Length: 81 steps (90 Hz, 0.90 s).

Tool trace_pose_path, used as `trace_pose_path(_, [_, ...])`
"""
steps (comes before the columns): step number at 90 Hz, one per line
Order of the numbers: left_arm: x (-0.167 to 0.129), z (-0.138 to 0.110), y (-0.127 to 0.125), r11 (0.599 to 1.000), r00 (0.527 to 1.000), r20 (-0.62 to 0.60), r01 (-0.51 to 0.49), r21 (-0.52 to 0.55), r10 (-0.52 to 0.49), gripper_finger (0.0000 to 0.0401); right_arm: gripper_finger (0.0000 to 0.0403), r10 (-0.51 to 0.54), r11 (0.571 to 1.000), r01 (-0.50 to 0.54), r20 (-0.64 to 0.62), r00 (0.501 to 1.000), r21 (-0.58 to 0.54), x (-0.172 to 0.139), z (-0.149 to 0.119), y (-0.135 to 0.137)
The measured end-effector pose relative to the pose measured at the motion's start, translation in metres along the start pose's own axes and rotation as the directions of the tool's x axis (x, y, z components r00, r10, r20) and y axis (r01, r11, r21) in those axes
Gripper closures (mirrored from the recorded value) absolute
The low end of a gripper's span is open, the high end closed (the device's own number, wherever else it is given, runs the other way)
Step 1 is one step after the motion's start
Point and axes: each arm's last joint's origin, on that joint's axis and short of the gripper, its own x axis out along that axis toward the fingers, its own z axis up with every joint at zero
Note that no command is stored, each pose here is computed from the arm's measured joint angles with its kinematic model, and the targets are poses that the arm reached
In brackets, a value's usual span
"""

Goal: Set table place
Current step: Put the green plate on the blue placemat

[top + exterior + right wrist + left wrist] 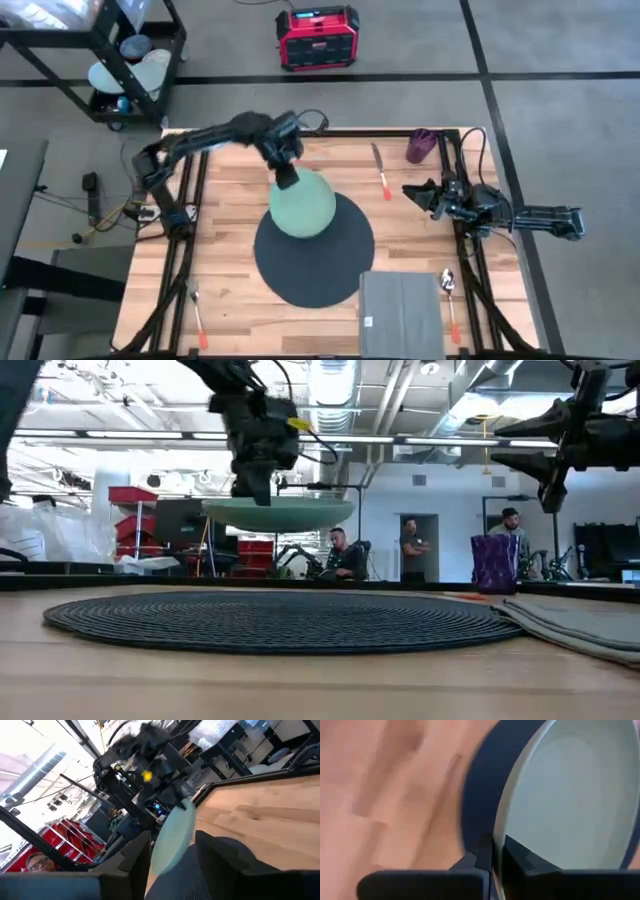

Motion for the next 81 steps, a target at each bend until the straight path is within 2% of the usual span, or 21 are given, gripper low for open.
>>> trace_pose_path(17, [0.014, -0.031, -0.021, 0.996, 0.99, 0.135, 0.053, -0.073, -0.043, 0.0401, 0.0262, 0.0, 1.0, 0.0, 0.0, 1.0, 0.0, 0.0, 0.0, 0.0])
trace_pose_path(29, [0.028, -0.044, -0.03, 0.993, 0.996, 0.071, 0.062, -0.096, -0.056, 0.0401, 0.0262, 0.0, 1.0, 0.0, 0.0, 1.0, -0.001, 0.0, 0.0, 0.0])
trace_pose_path(54, [0.037, -0.05, -0.054, 0.996, 0.995, 0.05, 0.086, -0.023, -0.085, 0.0401, 0.0262, 0.0, 1.0, 0.0, 0.0, 1.0, 0.0, 0.0, 0.0, 0.0])
trace_pose_path(68, [0.049, -0.064, -0.054, 0.997, 0.997, 0.01, 0.072, -0.021, -0.072, 0.0401, 0.0262, 0.0, 1.0, 0.0, 0.0, 1.0, 0.0, 0.0, 0.0, 0.0])
trace_pose_path(81, [0.059, -0.069, -0.049, 0.997, 0.996, 0.041, 0.075, -0.014, -0.074, 0.0401, 0.0262, 0.003, 1.0, -0.003, -0.004, 1.0, 0.0, 0.0, 0.0, 0.0])
